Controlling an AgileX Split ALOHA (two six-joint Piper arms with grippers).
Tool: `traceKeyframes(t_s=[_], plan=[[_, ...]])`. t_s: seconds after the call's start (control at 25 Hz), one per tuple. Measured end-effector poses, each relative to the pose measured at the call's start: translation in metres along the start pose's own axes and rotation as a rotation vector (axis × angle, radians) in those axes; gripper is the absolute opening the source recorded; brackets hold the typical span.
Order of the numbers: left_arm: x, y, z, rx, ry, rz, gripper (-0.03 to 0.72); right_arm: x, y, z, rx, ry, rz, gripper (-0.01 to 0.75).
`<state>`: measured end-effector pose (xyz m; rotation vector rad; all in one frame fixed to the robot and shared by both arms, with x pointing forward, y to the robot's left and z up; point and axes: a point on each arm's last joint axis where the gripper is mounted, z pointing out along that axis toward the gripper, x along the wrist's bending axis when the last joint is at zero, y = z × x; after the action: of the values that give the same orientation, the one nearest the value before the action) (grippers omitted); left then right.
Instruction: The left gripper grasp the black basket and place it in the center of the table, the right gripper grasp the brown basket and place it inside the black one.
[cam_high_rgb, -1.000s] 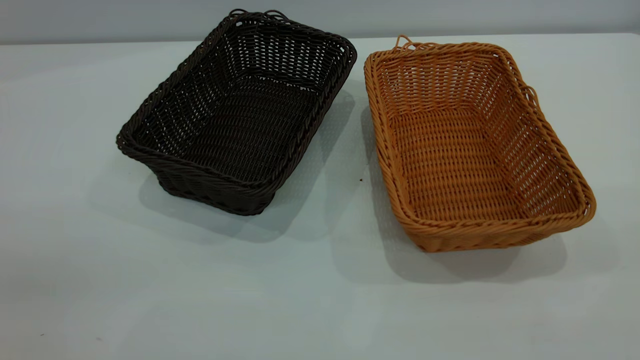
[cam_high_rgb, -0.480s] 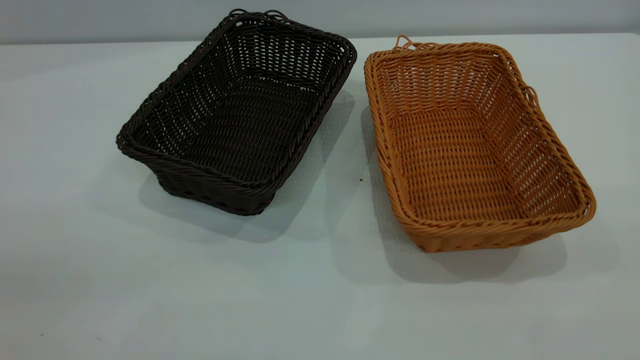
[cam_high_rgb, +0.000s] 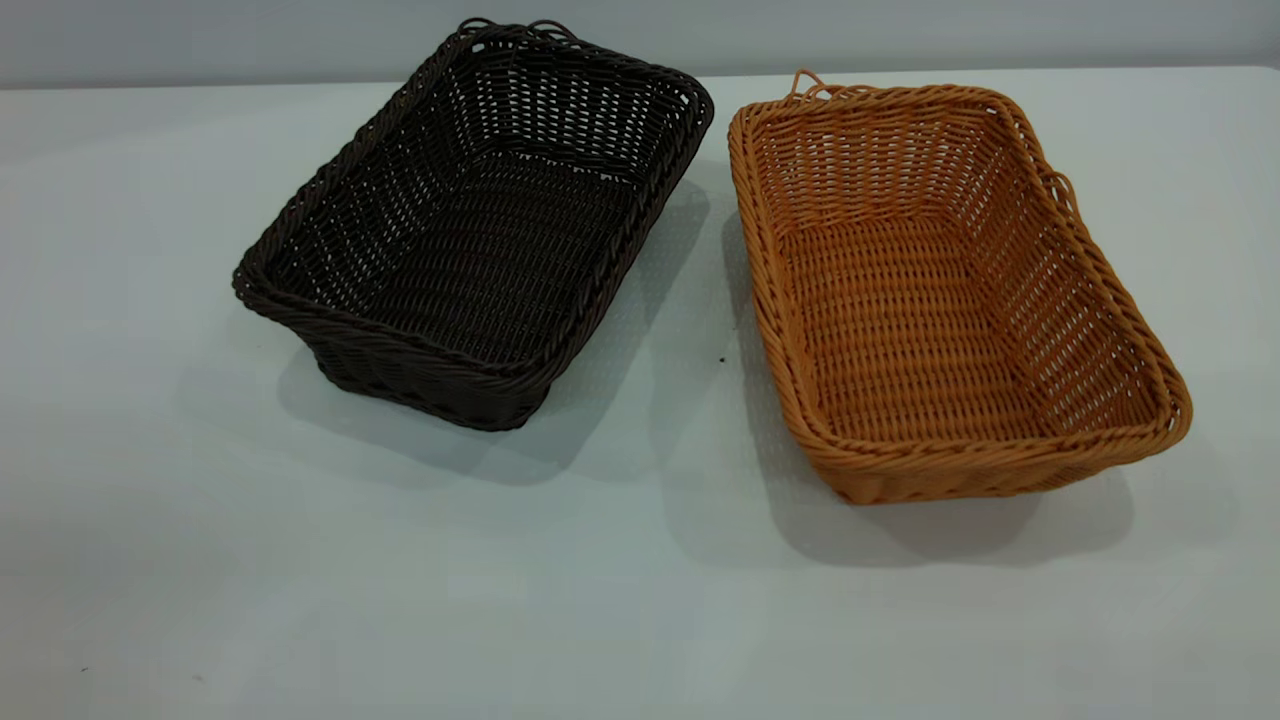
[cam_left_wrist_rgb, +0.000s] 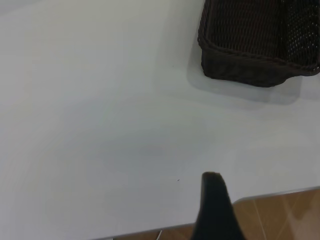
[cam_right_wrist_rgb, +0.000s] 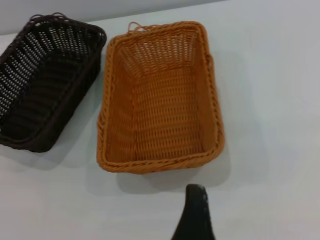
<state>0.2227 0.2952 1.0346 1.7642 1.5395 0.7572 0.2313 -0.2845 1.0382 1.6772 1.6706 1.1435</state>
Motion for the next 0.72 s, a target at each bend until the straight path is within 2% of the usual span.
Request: traceKeyframes(t_s=[0.24,0.36,0.52,0.72], plan=[[0.002,0.0,0.001,0.007,0.018,-0.032,0.454,0.0,0.002,0.003,0.027,-0.004,0.005,0.533],[0.006,0.009,0.009,0.084,0.055,-0.088,0.454,0.0,0.013,0.019,0.14,-0.013,0.031,0.546],[0.012,0.043,0.031,0.2,0.078,-0.095,0.472,0.001,0.03,0.052,0.309,0.005,0.057,0.597],[0.019,0.088,0.078,0.307,0.074,-0.052,0.533,0.007,0.045,0.102,0.47,0.117,0.109,0.612]])
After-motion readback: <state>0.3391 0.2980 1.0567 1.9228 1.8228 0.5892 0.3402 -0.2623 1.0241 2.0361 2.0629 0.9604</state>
